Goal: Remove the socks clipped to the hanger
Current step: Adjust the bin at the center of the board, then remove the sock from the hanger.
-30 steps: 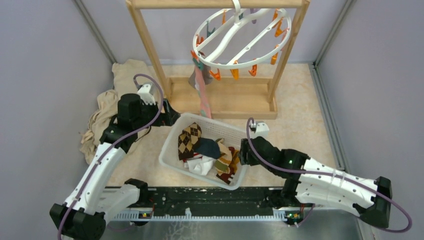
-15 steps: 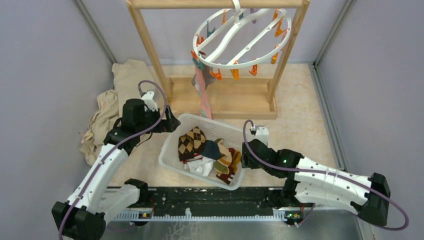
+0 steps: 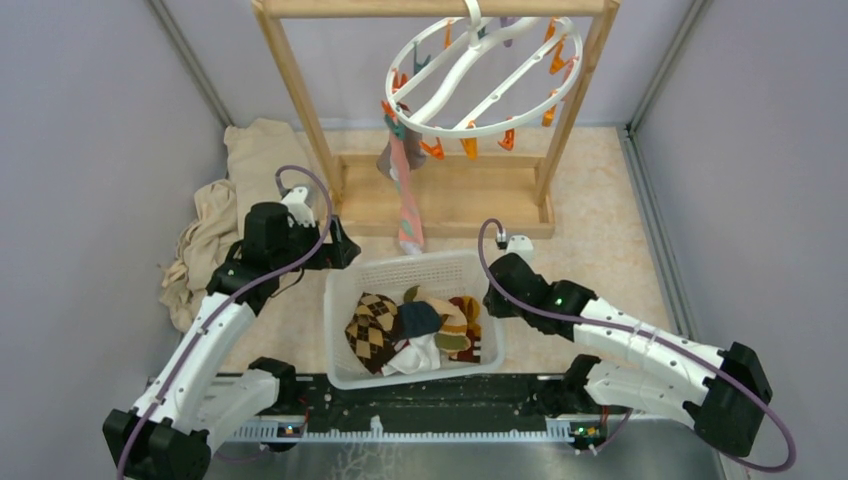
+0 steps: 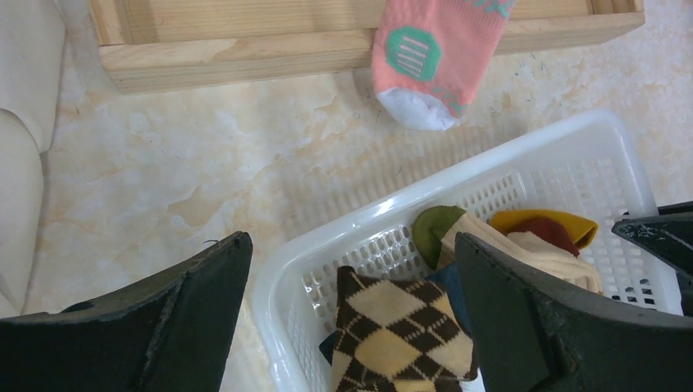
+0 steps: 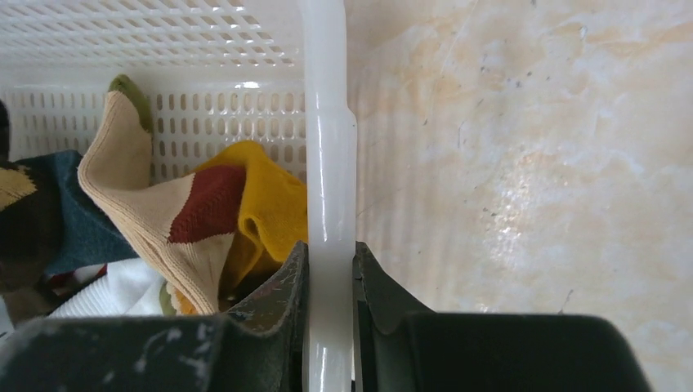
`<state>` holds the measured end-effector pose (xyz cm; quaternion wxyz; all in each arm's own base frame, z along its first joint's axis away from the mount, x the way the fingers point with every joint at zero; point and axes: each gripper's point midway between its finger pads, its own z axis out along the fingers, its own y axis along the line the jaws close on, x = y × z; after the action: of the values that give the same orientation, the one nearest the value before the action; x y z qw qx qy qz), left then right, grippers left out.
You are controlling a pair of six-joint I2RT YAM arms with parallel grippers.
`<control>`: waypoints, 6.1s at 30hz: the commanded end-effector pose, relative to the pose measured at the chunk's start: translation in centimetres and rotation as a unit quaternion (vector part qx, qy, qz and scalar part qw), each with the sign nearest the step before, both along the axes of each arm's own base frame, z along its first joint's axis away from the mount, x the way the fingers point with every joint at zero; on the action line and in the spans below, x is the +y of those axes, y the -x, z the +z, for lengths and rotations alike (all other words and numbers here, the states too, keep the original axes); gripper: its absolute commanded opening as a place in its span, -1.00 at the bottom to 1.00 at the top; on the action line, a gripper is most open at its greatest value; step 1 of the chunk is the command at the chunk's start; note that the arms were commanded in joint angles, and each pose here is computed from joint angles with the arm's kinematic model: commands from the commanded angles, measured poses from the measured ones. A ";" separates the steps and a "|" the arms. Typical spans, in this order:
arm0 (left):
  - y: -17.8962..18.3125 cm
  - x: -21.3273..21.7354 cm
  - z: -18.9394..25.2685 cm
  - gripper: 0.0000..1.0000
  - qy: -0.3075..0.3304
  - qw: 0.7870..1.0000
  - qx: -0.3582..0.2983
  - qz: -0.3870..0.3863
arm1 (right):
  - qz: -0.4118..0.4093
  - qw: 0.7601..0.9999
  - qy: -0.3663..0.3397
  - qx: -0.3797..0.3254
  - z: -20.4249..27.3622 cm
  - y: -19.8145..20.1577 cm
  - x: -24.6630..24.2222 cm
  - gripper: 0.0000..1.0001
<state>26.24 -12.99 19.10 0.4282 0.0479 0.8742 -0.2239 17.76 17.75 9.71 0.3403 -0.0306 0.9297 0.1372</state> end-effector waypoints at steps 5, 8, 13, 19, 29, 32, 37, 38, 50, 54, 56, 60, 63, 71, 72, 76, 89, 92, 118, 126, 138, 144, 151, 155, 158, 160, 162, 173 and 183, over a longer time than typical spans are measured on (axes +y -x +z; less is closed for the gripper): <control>0.3 -0.2 0.4 0.98 0.011 1.000 -0.011 -0.004 | -0.009 0.999 0.032 -0.027 1.9 -1.4 -1.7 -1.00; 0.3 -0.4 0.4 0.98 0.016 1.000 -0.009 -0.007 | -0.033 0.999 0.023 -0.026 1.4 -1.3 -2.1 -1.00; 0.2 -0.5 0.5 0.98 0.016 1.000 -0.009 -0.009 | -0.059 0.998 0.015 -0.025 0.7 -1.0 -2.9 -1.00; 0.3 -0.7 0.4 0.98 0.023 1.000 -0.007 -0.011 | -0.088 0.996 0.005 -0.026 0.3 -0.5 -3.9 -1.00; 0.4 -0.7 0.4 0.98 0.025 1.000 -0.008 -0.013 | -0.112 0.993 -0.001 -0.041 0.6 -0.7 -4.8 -1.00; 0.3 -0.8 0.4 0.98 0.026 1.000 -0.007 -0.013 | -0.092 0.995 -0.002 -0.040 0.6 -1.0 -3.9 -1.00; 0.3 -0.9 0.7 0.98 0.028 0.999 -0.008 -0.014 | -0.066 0.997 -0.002 -0.037 1.5 -1.4 -2.6 -0.72; 0.4 -0.8 0.8 0.98 0.027 0.999 -0.010 -0.014 | -0.064 0.997 -0.006 -0.044 2.1 -1.5 -2.5 -0.58; 0.1 -0.5 1.3 0.98 0.020 1.000 -0.021 -0.007 | -0.002 0.983 -0.032 -0.182 12.8 -4.9 -0.4 0.14; -0.2 -0.4 1.7 0.98 0.019 0.999 -0.027 -0.003 | 0.051 0.966 -0.048 -0.247 14.7 -7.2 3.0 0.13; -0.2 -0.4 2.2 0.98 0.021 0.999 -0.033 -0.004 | 0.066 0.958 -0.051 -0.274 15.0 -8.4 4.4 0.13; -0.2 -0.4 3.1 0.98 0.025 0.999 -0.045 -0.005 | 0.078 0.942 -0.056 -0.322 15.1 -11.1 7.1 0.13; 0.0 -0.6 3.5 0.98 0.029 0.998 -0.046 -0.011 | 0.092 0.938 -0.059 -0.328 14.3 -13.2 9.6 0.13; 0.5 -0.7 4.4 0.98 0.035 0.998 -0.054 -0.017 | 0.129 0.936 -0.087 -0.316 12.1 -18.1 15.0 0.10; 0.6 -0.7 4.4 0.98 0.035 0.998 -0.054 -0.017 | 0.133 0.935 -0.092 -0.317 12.1 -18.5 15.4 0.10; 0.8 -0.6 4.5 0.98 0.035 0.998 -0.055 -0.017 | 0.139 0.934 -0.105 -0.312 11.2 -19.8 16.5 0.10; 1.1 -0.6 4.7 0.98 0.036 0.998 -0.055 -0.019 | 0.160 0.945 -0.140 -0.248 6.5 -21.6 19.5 -0.44; 1.1 -0.7 4.6 0.98 0.038 0.998 -0.054 -0.021 | 0.156 0.946 -0.141 -0.248 6.7 -22.0 19.3 -0.74; 1.3 -1.0 5.2 0.98 0.050 0.997 -0.051 -0.022 | 0.104 0.894 -0.171 -0.401 23.9 -14.4 9.3 -1.00; 1.1 -1.3 5.4 0.98 0.056 0.997 -0.051 -0.025 | 0.071 0.906 -0.202 -0.365 22.6 -11.2 6.3 -1.00; 1.3 -1.5 6.0 0.98 0.064 0.996 -0.055 -0.031 | -0.010 0.920 -0.175 -0.351 21.2 -9.3 1.0 -1.00; 1.5 -1.7 6.5 0.98 0.070 0.995 -0.058 -0.036 | -0.060 0.928 -0.137 -0.341 20.8 -9.9 -1.6 -1.00; 1.7 -1.6 7.1 0.98 0.070 0.995 -0.064 -0.036 | -0.111 0.931 -0.141 -0.319 20.1 -12.3 -4.6 -1.00; 1.8 -1.5 7.2 0.98 0.069 0.995 -0.066 -0.036 | -0.132 0.930 -0.141 -0.313 20.0 -13.7 -6.2 -1.00; 1.8 -1.5 7.4 0.98 0.068 0.995 -0.067 -0.036 | -0.152 0.927 -0.144 -0.311 20.1 -14.8 -7.9 -1.00; 1.8 -1.5 7.5 0.98 0.068 0.995 -0.069 -0.036 | -0.164 0.926 -0.143 -0.310 20.1 -15.5 -9.0 -1.00; 1.8 -1.4 7.5 0.98 0.067 0.995 -0.069 -0.035 | -0.174 0.925 -0.142 -0.307 20.0 -16.2 -9.9 -1.00; 1.7 -1.6 7.4 0.98 0.069 0.995 -0.064 -0.036 | -0.176 0.932 -0.158 -0.276 16.8 -20.0 -10.4 -1.00; 1.7 -1.3 8.0 0.98 0.065 0.995 -0.071 -0.031 | -0.210 0.928 -0.178 -0.252 14.2 -23.1 -13.9 -1.00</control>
<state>24.56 -14.36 25.32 0.4671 0.0582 0.8339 -0.2883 38.82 5.78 20.40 0.5397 0.1792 0.8003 0.1903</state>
